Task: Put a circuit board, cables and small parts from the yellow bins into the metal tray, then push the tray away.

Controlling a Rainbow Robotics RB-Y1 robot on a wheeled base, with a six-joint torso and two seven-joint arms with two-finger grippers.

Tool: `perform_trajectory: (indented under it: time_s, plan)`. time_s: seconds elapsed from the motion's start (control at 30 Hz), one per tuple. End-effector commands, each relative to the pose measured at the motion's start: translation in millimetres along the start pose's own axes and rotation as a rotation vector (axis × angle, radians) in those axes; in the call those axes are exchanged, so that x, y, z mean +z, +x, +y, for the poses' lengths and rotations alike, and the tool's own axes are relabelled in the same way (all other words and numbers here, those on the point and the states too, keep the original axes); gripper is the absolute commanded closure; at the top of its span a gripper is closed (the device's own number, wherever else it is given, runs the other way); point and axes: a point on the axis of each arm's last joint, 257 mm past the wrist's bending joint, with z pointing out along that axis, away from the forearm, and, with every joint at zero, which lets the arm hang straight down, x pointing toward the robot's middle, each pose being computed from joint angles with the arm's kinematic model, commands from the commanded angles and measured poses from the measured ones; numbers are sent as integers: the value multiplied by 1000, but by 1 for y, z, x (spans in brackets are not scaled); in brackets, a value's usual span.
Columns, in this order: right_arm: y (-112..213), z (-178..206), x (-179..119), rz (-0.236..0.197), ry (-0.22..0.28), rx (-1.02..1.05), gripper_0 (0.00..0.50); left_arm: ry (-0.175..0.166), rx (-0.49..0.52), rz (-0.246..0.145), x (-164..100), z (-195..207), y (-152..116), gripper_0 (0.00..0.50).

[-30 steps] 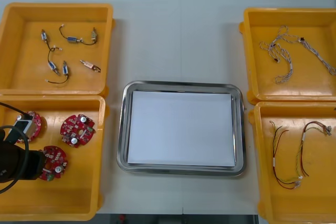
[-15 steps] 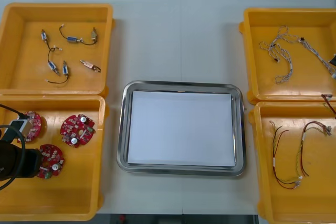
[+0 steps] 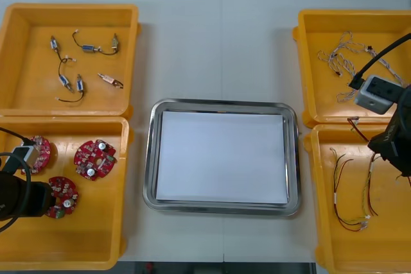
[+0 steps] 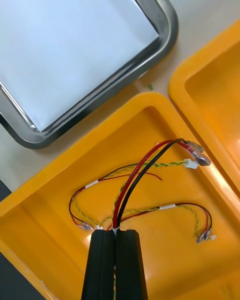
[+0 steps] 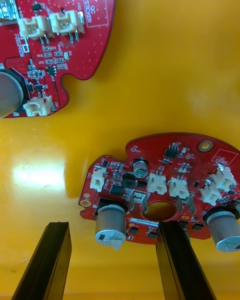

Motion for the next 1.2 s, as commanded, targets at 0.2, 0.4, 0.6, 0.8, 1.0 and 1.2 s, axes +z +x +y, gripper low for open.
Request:
perform_trajectory:
  time_s: [0.2,0.4,0.6,0.8,1.0,1.2]
  plan:
    - [-27,7,-5,4,31,-79,500,-27,98,-26,-28,14,-31,0]
    - [-40,12,1,3,51,-121,500,-14,121,13,-48,17,-35,0]
    - [-45,15,4,6,63,-138,500,26,165,-3,-65,11,-48,0]
    - [-47,18,5,8,57,-143,500,25,239,-36,-77,3,-57,0]
    - [-46,19,5,11,56,-143,500,56,264,-79,-82,-19,-54,0]
    - [-43,18,5,25,56,-142,500,82,270,-101,-81,-37,-45,0]
